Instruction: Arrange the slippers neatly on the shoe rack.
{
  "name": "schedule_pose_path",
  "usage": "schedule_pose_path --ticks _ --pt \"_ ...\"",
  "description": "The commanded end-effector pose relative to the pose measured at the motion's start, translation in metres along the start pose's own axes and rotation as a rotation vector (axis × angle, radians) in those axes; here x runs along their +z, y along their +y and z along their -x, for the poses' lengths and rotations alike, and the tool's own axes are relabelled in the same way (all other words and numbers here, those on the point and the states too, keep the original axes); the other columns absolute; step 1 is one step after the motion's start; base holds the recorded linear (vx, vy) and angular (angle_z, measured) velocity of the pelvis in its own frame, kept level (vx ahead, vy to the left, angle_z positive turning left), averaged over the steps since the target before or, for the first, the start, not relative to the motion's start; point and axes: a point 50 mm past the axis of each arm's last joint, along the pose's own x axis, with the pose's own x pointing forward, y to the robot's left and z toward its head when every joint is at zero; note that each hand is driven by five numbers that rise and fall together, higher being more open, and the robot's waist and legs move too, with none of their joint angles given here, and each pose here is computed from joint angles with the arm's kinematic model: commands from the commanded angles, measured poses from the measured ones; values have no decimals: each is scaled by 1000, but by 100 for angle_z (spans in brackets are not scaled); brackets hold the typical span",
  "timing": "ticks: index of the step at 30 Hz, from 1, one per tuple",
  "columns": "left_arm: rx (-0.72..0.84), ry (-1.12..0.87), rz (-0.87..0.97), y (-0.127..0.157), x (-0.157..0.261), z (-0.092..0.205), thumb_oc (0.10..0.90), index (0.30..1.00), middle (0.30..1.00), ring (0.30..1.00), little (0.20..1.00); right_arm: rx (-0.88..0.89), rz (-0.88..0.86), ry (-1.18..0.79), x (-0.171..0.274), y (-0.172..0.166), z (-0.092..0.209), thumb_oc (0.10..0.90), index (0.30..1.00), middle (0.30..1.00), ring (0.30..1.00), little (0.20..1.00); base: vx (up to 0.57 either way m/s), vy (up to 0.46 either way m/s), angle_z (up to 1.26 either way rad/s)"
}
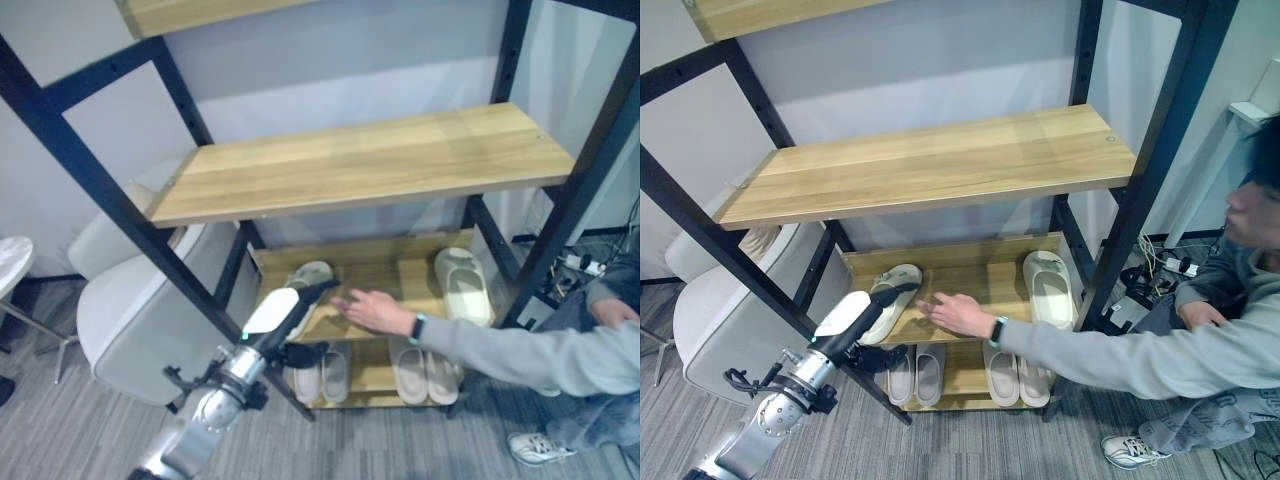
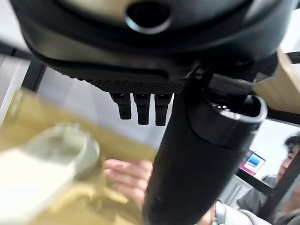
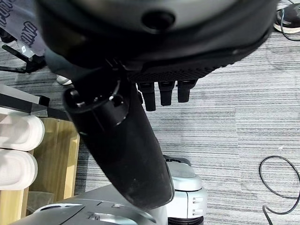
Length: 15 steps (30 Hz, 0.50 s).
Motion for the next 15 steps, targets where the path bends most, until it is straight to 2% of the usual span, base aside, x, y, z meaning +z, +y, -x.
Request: schedule_pose_path --ticks 1,3,9,15 --pt "301 -128 -196 66 6 -30 800 900 900 900 900 -9 6 -42 5 3 0 800 900 900 900 900 26 4 -6" --pt "325 -96 -293 75 -4 -37 800 900 900 900 900 -7 11 -51 5 4 1 800 900 900 900 900 35 11 -10" --pt "340 -49 -417 83 -17 -48 800 900 900 900 900 -6 20 -81 10 3 1 800 900 900 900 900 10 21 -8" --pt "306 38 -605 89 -36 -68 800 900 900 900 900 -12 36 -125 20 -1 -1 800 900 900 900 900 -6 33 -9"
